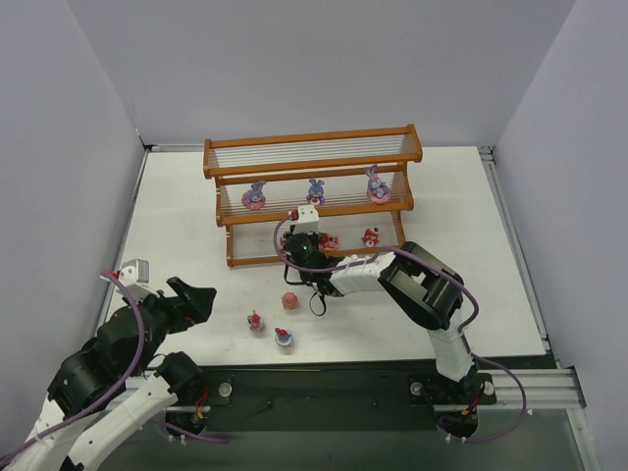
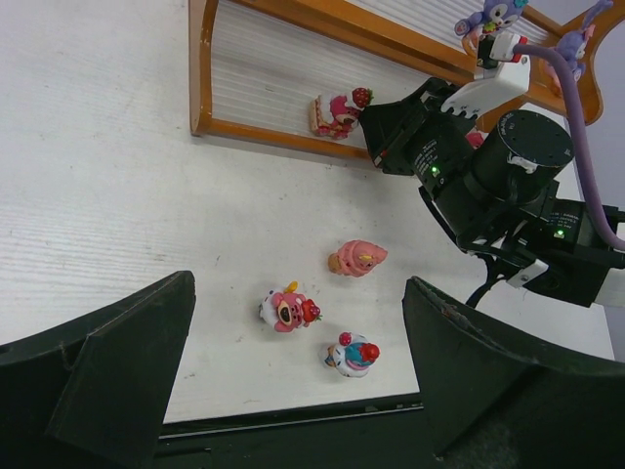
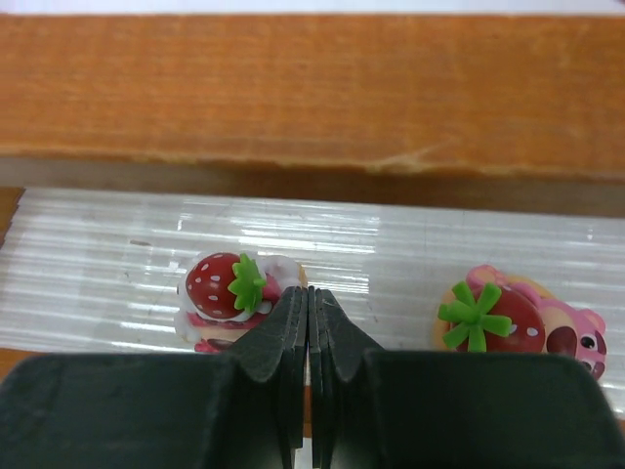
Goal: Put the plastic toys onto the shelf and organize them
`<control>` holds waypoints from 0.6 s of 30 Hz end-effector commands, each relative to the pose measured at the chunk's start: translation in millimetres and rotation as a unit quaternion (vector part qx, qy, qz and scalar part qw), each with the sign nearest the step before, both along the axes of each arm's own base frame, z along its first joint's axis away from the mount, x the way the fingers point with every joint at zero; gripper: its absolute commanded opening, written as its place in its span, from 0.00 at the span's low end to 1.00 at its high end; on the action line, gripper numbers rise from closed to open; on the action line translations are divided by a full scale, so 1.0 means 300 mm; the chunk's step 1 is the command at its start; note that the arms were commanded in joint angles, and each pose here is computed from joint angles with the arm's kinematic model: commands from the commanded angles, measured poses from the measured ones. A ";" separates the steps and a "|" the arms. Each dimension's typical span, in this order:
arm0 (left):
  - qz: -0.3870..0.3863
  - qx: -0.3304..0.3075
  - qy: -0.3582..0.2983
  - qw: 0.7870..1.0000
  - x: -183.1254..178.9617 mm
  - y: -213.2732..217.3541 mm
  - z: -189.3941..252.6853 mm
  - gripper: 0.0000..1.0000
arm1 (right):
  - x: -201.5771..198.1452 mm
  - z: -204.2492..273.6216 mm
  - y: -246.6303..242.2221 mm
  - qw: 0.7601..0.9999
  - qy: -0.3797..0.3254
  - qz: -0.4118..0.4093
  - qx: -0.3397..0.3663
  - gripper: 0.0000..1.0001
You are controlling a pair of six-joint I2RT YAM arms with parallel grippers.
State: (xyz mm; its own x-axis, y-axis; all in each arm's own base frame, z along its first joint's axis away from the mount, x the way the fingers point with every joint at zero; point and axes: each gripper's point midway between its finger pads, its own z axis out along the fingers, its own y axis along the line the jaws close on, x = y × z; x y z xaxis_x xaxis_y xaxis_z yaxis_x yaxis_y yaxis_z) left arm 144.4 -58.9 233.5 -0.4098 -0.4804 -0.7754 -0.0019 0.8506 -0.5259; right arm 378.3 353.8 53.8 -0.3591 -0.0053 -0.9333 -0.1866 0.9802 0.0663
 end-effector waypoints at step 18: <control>0.007 -0.022 -0.028 0.999 -0.010 0.023 0.056 0.97 | 0.026 0.088 0.135 0.998 -0.045 -0.019 0.045 0.00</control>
State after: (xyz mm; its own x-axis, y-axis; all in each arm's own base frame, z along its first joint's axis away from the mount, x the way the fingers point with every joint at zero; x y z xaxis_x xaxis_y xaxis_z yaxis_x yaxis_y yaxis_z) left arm 143.0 -56.9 236.5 -0.3947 -0.4900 -0.7772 0.0085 0.8439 -0.5364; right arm 386.1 372.7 58.9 -0.3214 0.0273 -0.9465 -0.1875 0.9780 0.0919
